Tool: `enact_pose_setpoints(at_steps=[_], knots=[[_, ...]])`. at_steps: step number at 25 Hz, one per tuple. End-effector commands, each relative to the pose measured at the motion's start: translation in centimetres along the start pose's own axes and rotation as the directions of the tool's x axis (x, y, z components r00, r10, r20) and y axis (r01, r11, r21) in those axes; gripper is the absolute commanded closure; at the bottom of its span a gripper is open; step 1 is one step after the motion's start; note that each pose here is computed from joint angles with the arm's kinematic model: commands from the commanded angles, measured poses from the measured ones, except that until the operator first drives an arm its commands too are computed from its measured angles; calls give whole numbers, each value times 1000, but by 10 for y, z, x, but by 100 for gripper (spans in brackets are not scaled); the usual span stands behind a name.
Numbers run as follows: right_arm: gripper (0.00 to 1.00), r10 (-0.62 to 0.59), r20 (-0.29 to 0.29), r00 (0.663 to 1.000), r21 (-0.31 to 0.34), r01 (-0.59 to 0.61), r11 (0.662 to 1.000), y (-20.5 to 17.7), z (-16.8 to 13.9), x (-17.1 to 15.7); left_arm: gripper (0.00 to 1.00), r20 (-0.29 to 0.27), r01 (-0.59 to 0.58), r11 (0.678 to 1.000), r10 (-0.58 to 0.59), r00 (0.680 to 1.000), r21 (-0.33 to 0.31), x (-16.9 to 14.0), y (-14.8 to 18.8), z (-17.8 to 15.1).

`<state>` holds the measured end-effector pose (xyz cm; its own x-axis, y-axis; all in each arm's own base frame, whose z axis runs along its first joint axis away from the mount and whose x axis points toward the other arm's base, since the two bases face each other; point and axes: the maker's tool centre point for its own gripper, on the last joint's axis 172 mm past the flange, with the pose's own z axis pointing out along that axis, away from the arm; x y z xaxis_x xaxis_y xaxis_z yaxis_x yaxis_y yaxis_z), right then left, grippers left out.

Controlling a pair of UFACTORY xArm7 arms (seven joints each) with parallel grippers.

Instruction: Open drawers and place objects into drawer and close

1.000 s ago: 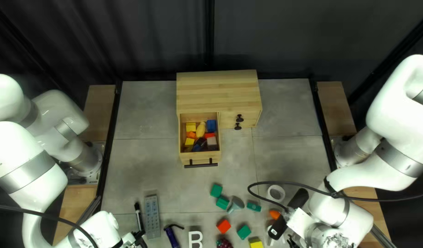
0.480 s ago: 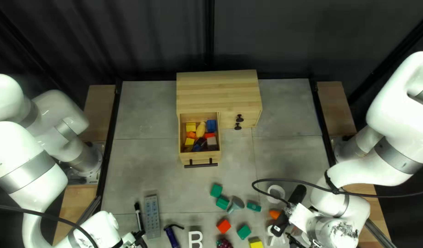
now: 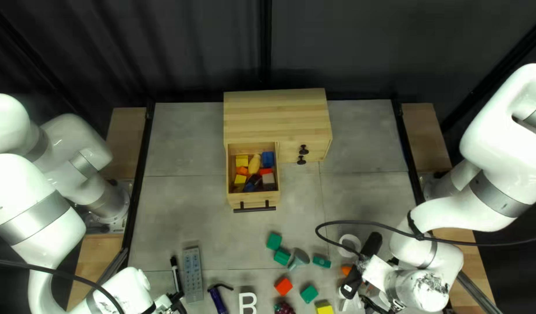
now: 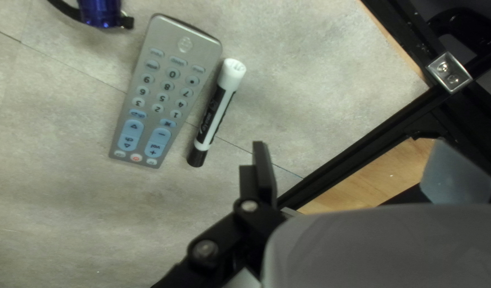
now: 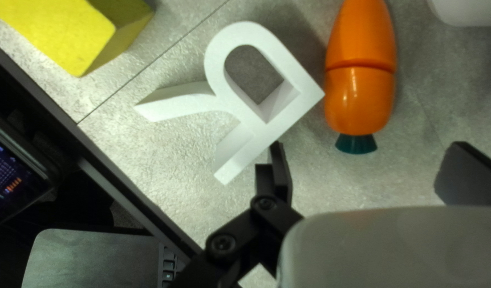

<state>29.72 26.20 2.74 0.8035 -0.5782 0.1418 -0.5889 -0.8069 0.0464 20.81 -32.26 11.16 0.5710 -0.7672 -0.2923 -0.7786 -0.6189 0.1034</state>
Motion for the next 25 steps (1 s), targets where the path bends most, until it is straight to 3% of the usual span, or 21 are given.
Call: enact_pose_setpoints(at_steps=[1,14,17,18,19,20,25], knots=[[20,3,11,1000,-4,-2,1000,0,0,-2,0,0,0,1000,0,1000,0,0,0,0],[23,-2,58,998,-15,3,1000,3,6,-7,0,0,0,1000,0,1000,0,0,0,0],[46,0,64,998,-17,2,1000,4,9,-7,0,0,0,1000,0,1000,0,0,0,0],[59,0,64,998,-17,2,1000,4,9,-7,0,0,0,1000,0,1000,0,0,0,0],[80,0,64,998,-17,2,1000,4,9,-7,0,0,0,1000,0,1000,0,0,0,0],[87,-1,69,998,-18,2,1000,3,15,-6,0,0,0,1000,0,1000,0,0,0,0],[91,-6,72,997,-20,8,1000,5,16,-5,0,0,0,1000,0,1000,0,0,0,0]])
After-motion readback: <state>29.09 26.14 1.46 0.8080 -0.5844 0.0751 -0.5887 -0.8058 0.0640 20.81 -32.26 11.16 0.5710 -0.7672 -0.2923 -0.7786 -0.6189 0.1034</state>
